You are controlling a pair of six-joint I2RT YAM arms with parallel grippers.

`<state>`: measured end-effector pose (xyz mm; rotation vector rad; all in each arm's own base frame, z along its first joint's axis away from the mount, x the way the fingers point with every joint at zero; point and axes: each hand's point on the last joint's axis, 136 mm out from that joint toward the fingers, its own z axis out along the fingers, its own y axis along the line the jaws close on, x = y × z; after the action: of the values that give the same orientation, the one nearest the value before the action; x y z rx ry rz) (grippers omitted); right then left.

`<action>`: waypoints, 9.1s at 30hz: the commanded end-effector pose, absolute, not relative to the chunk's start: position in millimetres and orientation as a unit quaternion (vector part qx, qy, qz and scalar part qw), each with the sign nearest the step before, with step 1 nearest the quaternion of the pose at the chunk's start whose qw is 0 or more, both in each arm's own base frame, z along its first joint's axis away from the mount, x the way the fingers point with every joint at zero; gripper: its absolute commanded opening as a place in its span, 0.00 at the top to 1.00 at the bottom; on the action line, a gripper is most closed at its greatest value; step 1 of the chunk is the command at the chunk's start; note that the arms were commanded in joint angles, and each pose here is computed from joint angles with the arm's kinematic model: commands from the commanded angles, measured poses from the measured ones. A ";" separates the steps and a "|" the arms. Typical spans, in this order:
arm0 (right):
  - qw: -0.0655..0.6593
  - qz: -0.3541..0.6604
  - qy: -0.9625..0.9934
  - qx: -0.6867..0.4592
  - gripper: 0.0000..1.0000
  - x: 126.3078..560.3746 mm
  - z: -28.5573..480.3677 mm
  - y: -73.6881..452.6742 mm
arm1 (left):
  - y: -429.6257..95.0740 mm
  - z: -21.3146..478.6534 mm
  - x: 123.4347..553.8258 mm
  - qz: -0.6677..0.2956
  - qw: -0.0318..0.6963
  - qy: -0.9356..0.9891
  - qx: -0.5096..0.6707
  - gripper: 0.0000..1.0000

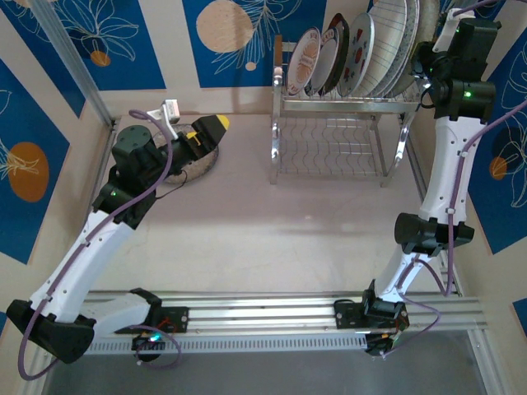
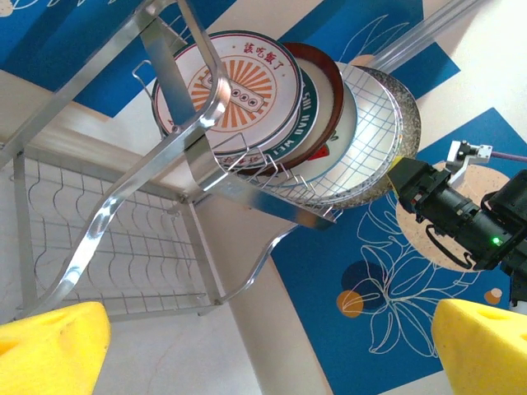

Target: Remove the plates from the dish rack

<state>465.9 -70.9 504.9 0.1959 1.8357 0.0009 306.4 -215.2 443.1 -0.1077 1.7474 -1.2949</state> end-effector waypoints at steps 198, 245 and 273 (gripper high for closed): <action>0.310 0.470 0.785 0.258 0.70 212.8 388.4 66.7 | -391.9 318.2 255.7 -0.708 0.081 0.701 -0.011 1.00; 0.277 0.479 0.831 0.053 0.39 315.1 396.8 313.8 | -127.3 337.8 284.7 -0.608 0.355 0.635 -0.319 1.00; 0.326 0.448 0.832 -0.019 0.40 325.3 410.0 306.3 | -57.9 399.1 369.4 -0.589 0.509 0.508 -0.368 1.00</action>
<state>323.9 297.4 403.8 -0.0125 2.2044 1.0835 371.5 -60.0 267.9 -1.1990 1.5792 -1.2200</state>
